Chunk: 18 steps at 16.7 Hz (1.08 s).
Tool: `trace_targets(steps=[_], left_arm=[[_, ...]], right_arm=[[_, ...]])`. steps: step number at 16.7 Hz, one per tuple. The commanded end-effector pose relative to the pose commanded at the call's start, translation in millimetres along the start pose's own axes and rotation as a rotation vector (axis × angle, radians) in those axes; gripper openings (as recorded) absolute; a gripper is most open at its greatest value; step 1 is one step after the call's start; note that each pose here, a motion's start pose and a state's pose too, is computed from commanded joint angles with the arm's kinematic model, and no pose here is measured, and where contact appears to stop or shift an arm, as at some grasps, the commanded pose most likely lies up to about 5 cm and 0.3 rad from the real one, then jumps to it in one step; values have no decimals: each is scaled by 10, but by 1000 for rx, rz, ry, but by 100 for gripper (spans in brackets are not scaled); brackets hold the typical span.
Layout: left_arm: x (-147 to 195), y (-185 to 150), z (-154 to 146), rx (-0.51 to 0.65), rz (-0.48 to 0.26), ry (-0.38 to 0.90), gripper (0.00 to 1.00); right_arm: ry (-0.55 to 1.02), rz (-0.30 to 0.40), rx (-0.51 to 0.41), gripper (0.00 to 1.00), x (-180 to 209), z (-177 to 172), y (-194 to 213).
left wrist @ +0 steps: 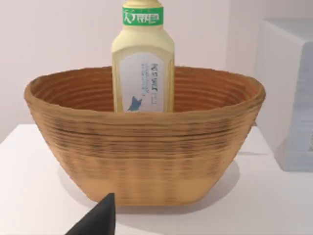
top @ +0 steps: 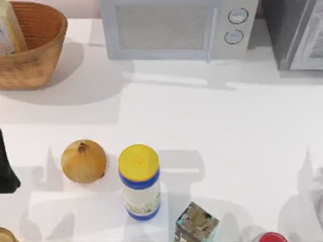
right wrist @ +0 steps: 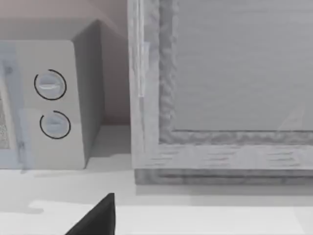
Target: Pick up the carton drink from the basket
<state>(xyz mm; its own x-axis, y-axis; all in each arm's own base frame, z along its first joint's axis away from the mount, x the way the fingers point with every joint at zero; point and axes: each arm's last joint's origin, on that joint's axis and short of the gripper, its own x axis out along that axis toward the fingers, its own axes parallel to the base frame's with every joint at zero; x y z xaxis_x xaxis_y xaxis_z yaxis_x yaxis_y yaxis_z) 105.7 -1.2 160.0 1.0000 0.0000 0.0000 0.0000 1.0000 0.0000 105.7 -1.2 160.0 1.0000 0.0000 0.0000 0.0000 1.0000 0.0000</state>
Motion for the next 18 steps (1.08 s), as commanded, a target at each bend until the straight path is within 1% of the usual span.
trace_targets(steps=[6, 10, 14, 16, 18], left_arm=[[51, 5, 44, -7, 0, 33, 100], [211, 18, 288, -15, -7, 33, 100], [569, 54, 619, -18, -15, -4, 100], [834, 86, 740, -18, -16, -21, 100], [1145, 130, 798, -18, -18, -34, 100]], right_arm=[[0, 0, 0, 100, 0, 0, 0], [0, 0, 0, 100, 0, 0, 0], [0, 0, 0, 100, 0, 0, 0], [0, 0, 0, 100, 0, 0, 0], [0, 0, 0, 100, 0, 0, 0]])
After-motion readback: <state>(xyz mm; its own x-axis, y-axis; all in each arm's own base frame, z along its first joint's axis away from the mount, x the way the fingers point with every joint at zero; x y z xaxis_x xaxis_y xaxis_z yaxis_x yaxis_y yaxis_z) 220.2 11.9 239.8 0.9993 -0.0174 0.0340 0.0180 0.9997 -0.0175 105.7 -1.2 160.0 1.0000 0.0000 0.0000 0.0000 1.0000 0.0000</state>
